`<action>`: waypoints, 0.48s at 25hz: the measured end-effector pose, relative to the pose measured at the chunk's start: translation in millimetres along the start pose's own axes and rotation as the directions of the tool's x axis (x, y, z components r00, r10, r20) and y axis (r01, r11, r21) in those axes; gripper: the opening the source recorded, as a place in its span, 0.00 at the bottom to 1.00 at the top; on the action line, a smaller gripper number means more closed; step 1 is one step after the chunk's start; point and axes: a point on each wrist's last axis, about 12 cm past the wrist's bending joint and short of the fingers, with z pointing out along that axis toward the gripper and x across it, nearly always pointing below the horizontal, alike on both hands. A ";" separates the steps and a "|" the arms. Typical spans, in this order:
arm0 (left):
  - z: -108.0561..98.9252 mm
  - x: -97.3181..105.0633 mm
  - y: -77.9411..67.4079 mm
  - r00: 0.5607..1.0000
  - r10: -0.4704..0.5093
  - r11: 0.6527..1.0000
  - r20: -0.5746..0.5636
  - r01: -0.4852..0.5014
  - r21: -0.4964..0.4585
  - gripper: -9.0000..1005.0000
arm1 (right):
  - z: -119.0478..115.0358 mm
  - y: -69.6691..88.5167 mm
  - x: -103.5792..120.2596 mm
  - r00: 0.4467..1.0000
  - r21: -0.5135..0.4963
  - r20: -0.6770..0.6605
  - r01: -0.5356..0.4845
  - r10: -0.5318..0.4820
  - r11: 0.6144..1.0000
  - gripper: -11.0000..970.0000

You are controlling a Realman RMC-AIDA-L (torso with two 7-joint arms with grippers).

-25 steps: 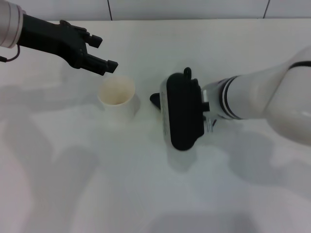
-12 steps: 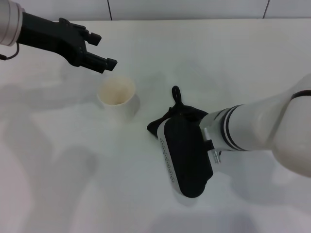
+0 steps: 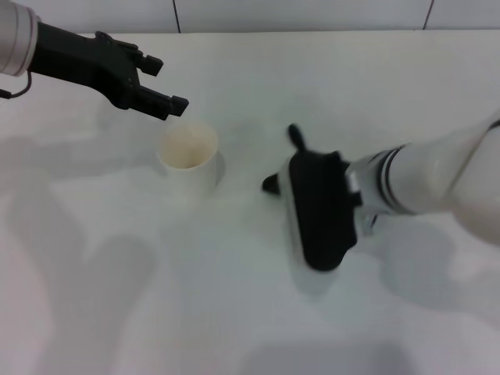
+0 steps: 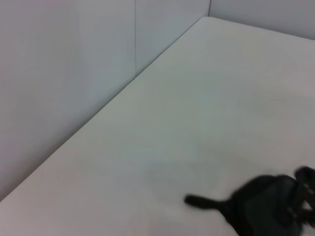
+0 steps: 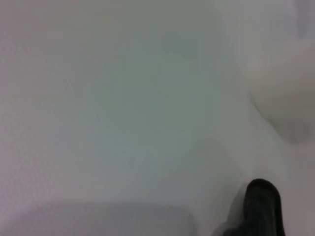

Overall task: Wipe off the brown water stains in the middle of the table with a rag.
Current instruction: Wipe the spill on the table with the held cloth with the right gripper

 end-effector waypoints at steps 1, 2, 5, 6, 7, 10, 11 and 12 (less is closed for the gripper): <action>0.1 -0.2 0.0 1.000 0.000 1.000 0.000 0.000 0.000 0.86 | 1.5 -3.2 5.0 1.000 0.004 -0.012 -0.017 0.017 1.000 0.07; 0.2 -0.5 0.0 1.000 0.001 1.000 0.001 -0.001 0.000 0.86 | 2.3 -5.5 8.5 0.999 0.006 -0.021 -0.029 0.029 1.000 0.07; 0.3 -0.5 0.0 1.000 0.001 1.000 0.001 -0.001 0.000 0.86 | 3.0 -14.0 19.7 0.996 0.021 -0.039 -0.078 0.079 0.997 0.07; 0.4 -0.5 0.1 1.000 0.001 1.000 0.001 -0.001 -0.001 0.86 | 2.6 -16.2 22.3 0.995 0.025 -0.041 -0.091 0.092 0.995 0.07; 0.4 -0.5 0.1 1.000 0.001 1.000 0.001 -0.001 -0.001 0.86 | 2.0 -17.5 24.7 0.994 0.027 -0.045 -0.103 0.104 0.994 0.07; -0.1 -0.1 0.4 1.000 0.000 1.000 0.001 0.000 -0.005 0.86 | -0.8 -16.6 26.6 0.992 0.018 -0.057 -0.107 0.108 0.994 0.07; -0.4 0.3 0.5 1.000 0.000 1.000 0.001 0.000 -0.006 0.86 | -4.7 -13.9 26.0 0.992 0.009 -0.064 -0.105 0.106 0.994 0.07; -0.8 0.6 0.7 1.000 -0.001 1.000 0.000 0.001 -0.009 0.86 | -6.7 -12.3 26.2 0.992 0.004 -0.068 -0.106 0.106 0.994 0.07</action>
